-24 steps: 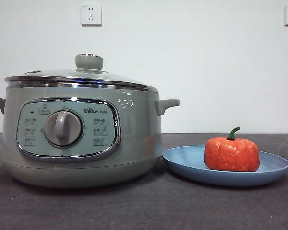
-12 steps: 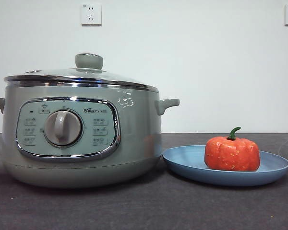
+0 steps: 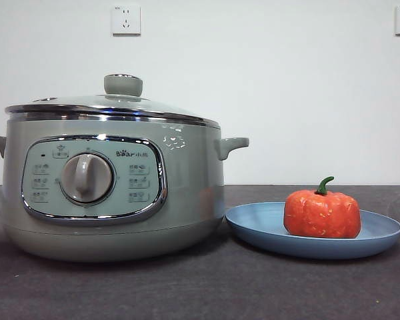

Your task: Take the pumpkin out from the steamer,put the pumpkin in the blue plate,close the lid

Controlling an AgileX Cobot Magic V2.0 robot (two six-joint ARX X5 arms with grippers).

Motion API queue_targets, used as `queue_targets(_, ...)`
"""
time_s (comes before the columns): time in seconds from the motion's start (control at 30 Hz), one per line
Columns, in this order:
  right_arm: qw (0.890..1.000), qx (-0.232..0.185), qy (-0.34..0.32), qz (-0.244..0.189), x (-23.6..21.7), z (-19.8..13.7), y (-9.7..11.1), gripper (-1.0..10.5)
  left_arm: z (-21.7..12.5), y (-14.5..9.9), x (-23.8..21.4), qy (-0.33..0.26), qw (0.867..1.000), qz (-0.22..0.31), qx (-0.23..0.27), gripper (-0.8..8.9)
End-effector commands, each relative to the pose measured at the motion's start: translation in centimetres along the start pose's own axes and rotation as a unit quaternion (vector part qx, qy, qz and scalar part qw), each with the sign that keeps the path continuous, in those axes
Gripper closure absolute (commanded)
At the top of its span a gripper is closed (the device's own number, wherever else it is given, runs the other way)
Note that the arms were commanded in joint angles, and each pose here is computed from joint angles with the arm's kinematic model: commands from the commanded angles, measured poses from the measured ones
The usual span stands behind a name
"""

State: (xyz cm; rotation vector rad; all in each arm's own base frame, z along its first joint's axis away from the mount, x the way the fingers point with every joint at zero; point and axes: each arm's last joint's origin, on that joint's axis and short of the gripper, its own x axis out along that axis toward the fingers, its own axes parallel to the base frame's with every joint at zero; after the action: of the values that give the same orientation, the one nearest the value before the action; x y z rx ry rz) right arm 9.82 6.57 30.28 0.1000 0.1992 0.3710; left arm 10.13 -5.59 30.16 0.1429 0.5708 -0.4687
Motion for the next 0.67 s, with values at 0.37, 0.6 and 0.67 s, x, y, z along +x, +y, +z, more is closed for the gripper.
queue_targets(0.37, 1.000, 0.004, 0.000, -0.001, 0.1, -0.2, 0.0, 9.5, -1.2, 0.9, -5.5, -0.157, 0.986, 0.056, -0.011, 8.16)
queue_targets(0.6, 1.000, 0.004, 0.000, -0.001, 0.1, -0.2, 0.0, 9.5, -2.9, 2.1, -6.1, -0.266, 0.945, 0.190, -0.009, 8.16)
queue_targets(0.67, 1.000, 0.004, 0.000, -0.001, 0.1, -0.2, 0.0, 9.5, -3.9, 2.7, -4.6, -0.263, 0.940, 0.215, -0.015, 8.16)
